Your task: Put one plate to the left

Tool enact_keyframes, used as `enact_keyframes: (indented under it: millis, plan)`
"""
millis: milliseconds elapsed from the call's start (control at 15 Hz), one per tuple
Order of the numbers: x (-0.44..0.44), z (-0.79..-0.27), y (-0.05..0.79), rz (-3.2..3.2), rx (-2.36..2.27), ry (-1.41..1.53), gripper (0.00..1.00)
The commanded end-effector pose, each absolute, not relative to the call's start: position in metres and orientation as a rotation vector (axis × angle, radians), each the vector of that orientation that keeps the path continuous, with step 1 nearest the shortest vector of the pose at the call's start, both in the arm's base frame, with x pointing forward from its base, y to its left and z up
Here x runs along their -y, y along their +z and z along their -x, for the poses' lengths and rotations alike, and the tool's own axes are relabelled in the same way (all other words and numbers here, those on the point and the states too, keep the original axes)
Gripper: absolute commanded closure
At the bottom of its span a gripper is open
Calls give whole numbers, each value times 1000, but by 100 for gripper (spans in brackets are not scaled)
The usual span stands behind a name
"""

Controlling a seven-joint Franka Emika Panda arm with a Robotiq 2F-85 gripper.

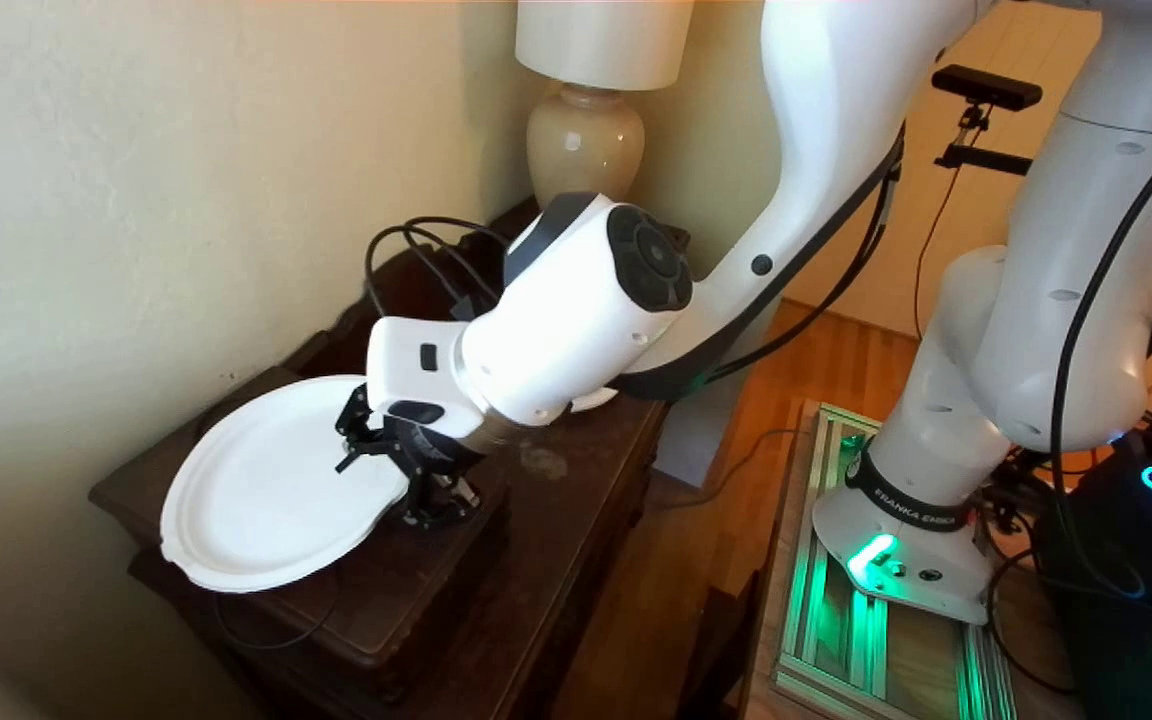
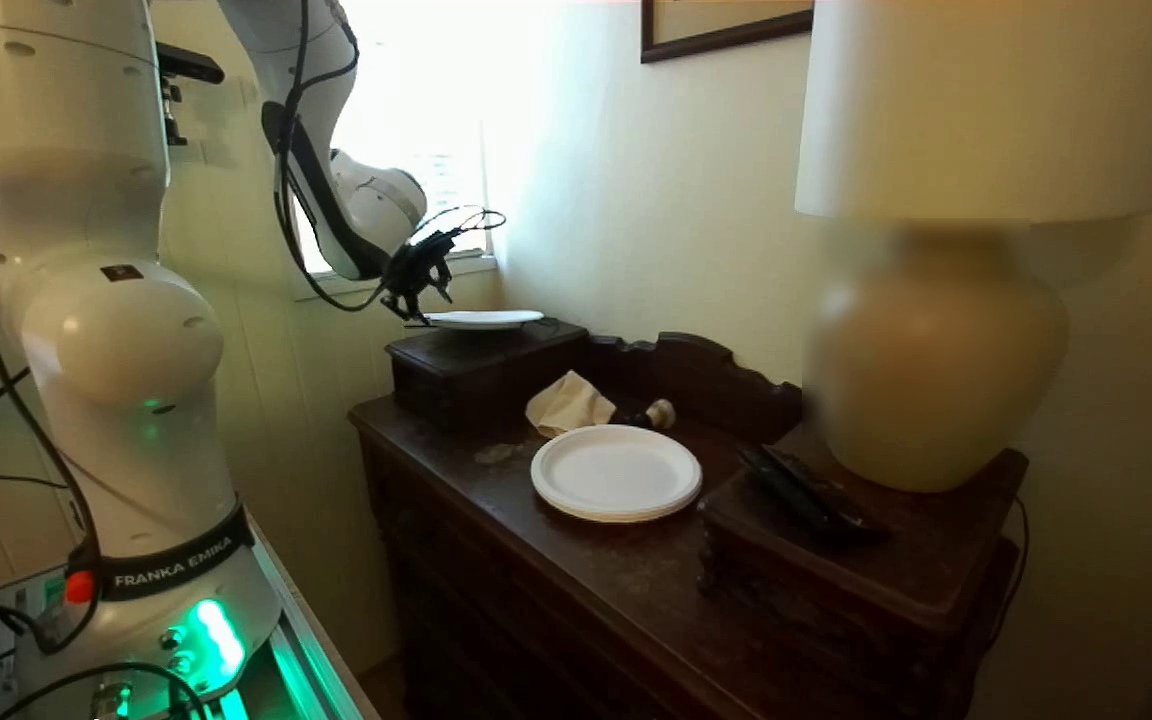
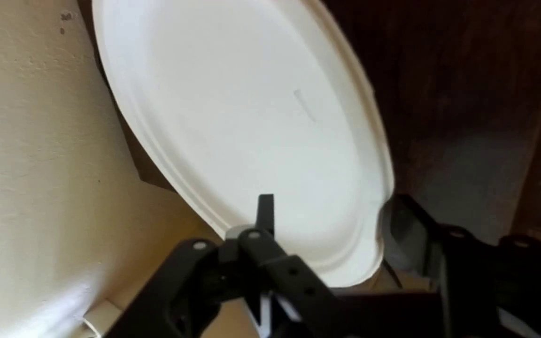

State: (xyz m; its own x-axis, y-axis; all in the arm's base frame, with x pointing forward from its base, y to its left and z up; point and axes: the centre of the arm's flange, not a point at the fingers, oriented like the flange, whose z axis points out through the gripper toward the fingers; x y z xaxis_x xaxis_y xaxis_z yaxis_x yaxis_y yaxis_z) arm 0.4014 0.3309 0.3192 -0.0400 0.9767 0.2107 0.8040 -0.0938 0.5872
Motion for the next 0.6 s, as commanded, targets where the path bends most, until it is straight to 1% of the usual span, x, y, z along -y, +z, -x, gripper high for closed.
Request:
enact_keyframes:
  millis: [0,133,533]
  plan:
    - [-334,-394,362,-2004,-1831,921,2]
    - [-338,-389,382,-2100,-1778,956,0]
    - [-342,-372,445,-2561,-1414,990,0]
